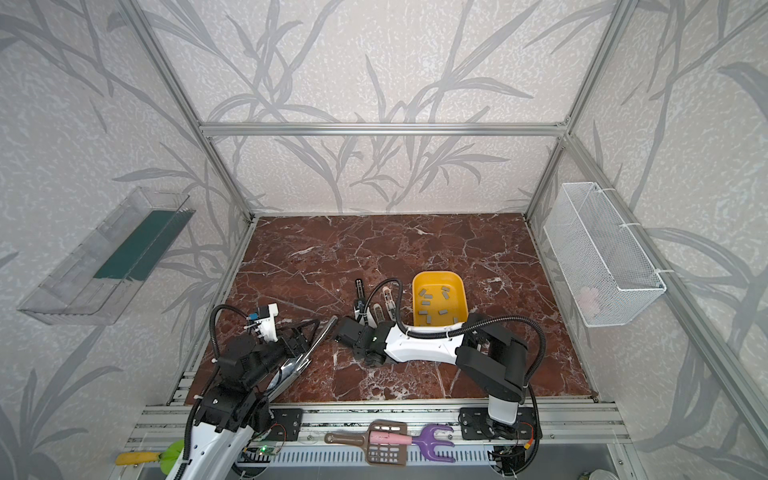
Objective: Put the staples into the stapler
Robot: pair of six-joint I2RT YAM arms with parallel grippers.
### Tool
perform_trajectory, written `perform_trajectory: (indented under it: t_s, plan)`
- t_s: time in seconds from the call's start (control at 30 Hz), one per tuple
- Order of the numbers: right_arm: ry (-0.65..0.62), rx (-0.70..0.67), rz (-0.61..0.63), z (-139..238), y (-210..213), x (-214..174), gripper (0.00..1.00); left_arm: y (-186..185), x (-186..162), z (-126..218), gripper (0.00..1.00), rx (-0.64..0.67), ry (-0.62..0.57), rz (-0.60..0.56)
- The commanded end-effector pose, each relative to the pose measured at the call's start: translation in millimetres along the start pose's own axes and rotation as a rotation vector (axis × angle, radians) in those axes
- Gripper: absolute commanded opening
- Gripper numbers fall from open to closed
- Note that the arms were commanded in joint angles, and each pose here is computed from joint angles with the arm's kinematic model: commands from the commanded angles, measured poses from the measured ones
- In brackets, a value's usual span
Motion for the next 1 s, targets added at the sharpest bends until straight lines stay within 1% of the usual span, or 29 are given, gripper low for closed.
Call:
perform_trajectory:
  t_s: [0.0, 0.23, 0.33, 0.63, 0.77, 0.97]
  plan:
    - [0.052, -0.021, -0.021, -1, -8, -9, 0.0, 0, 0, -1, 0.99, -0.004, -0.016, 0.001]
    - [0.061, -0.02, -0.047, 3, -15, -12, 0.0, 0, 0, -1, 0.99, -0.002, -0.018, 0.001]
    - [0.071, -0.015, -0.05, 2, -15, -14, 0.05, 0, 1, -1, 0.99, 0.001, -0.019, 0.0]
    - [0.05, -0.021, -0.044, 6, -16, -10, 0.14, 1, 1, -1, 0.99, 0.002, -0.019, 0.001]
    - [0.033, -0.01, -0.046, 11, -17, -7, 0.23, 1, 1, -1, 0.99, 0.003, -0.018, 0.001]
    - [0.025, -0.003, -0.048, 14, -18, -7, 0.31, 1, 0, -1, 0.99, 0.004, -0.016, 0.002]
Point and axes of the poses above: each gripper's point midway between its finger pads, its own z axis back along the fingers, its own y axis along the line the jaws close on, x = y × z, the point moved 8 cm from there along z, back along the fingers, and after that the axes turned 12 degrees about -z, right-handed, at the moved point
